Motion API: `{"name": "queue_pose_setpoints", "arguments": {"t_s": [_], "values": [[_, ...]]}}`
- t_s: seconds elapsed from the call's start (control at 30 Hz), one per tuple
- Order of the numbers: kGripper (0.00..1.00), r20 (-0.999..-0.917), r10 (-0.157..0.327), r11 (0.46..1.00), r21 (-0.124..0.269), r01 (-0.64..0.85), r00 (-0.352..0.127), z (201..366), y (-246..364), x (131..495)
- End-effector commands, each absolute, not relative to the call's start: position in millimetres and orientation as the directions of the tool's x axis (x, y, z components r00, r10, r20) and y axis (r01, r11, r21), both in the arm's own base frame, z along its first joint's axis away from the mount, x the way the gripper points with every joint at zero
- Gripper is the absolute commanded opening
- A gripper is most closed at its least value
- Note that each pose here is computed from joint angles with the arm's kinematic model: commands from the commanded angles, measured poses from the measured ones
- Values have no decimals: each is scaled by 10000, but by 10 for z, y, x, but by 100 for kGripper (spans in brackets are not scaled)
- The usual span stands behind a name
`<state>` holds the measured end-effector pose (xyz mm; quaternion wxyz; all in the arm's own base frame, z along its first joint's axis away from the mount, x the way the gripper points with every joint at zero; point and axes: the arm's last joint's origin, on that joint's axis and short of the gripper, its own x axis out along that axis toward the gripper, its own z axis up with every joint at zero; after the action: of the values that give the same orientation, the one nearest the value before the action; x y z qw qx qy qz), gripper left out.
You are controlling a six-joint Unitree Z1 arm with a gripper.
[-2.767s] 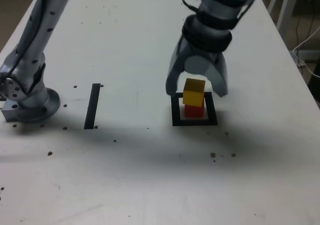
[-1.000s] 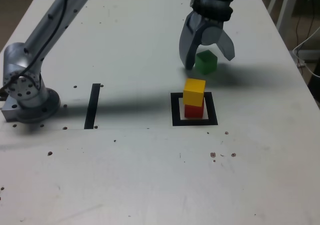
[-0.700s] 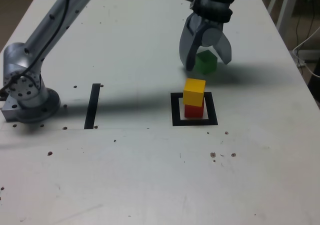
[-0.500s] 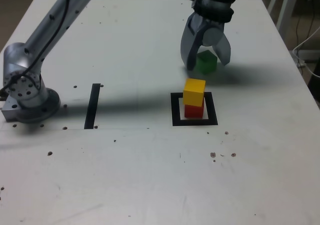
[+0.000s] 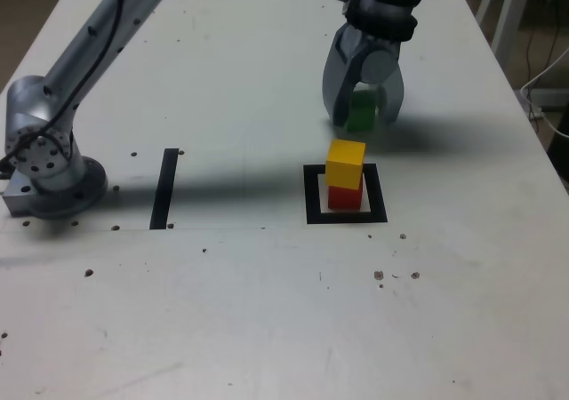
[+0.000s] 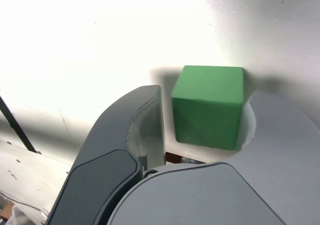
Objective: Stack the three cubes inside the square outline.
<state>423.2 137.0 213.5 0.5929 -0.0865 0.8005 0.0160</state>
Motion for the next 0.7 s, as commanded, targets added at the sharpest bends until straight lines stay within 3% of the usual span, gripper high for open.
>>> {"name": "queue_pose_setpoints", "arguments": {"t_s": [0.0,0.27,0.67], "values": [[29,-9478,-1204,9854,-782,-1511,-2951,2151,1342,4222],[29,-9508,-915,9909,-573,-1221,-2960,2224,1270,4212],[29,-9644,-139,9995,-63,-297,-2640,2563,1034,4105]]}}
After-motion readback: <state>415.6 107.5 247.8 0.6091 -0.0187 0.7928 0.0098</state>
